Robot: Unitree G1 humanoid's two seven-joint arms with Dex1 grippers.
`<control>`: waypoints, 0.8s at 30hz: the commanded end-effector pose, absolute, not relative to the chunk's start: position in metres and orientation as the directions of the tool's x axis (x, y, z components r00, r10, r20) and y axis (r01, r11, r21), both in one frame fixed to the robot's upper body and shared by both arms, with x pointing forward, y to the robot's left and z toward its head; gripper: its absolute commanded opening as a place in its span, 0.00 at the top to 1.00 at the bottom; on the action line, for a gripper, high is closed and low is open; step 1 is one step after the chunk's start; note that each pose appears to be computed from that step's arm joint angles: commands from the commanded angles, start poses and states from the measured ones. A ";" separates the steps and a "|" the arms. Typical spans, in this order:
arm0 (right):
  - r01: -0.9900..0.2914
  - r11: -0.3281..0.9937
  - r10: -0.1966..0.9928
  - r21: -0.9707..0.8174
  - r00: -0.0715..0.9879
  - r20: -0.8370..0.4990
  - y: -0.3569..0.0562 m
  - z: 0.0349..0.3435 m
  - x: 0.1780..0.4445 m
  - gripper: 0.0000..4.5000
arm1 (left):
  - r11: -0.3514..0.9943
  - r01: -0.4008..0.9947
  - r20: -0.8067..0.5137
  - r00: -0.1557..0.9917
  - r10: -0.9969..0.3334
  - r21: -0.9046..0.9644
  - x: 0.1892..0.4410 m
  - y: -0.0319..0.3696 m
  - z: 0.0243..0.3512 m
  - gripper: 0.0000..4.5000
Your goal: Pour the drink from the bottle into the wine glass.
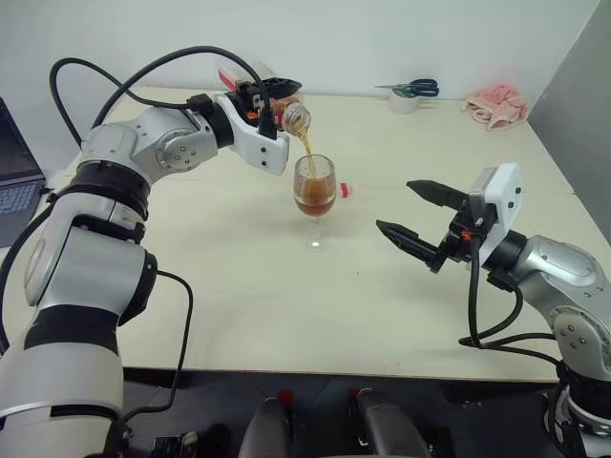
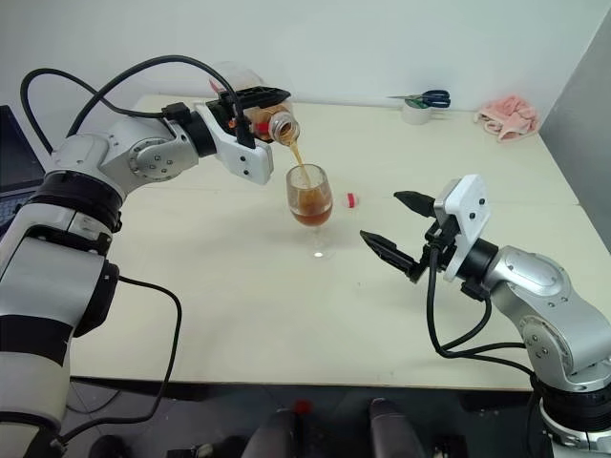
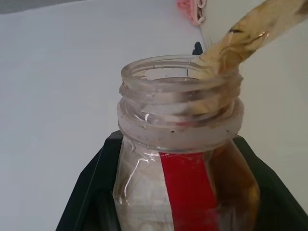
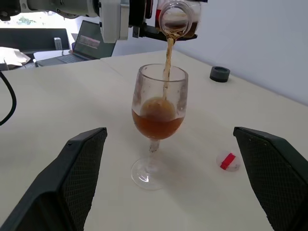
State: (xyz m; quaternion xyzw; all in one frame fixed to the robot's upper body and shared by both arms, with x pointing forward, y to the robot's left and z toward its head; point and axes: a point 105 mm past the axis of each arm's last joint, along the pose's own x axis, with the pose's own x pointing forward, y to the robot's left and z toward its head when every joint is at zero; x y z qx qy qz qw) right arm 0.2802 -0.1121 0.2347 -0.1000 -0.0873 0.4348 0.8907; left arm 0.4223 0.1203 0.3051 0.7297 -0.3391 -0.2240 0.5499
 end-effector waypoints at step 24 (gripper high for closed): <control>-0.767 0.554 0.828 -0.323 0.549 0.115 -0.101 0.255 0.275 0.00 | 0.250 -0.031 0.206 0.668 -0.715 0.968 0.422 0.130 0.335 0.53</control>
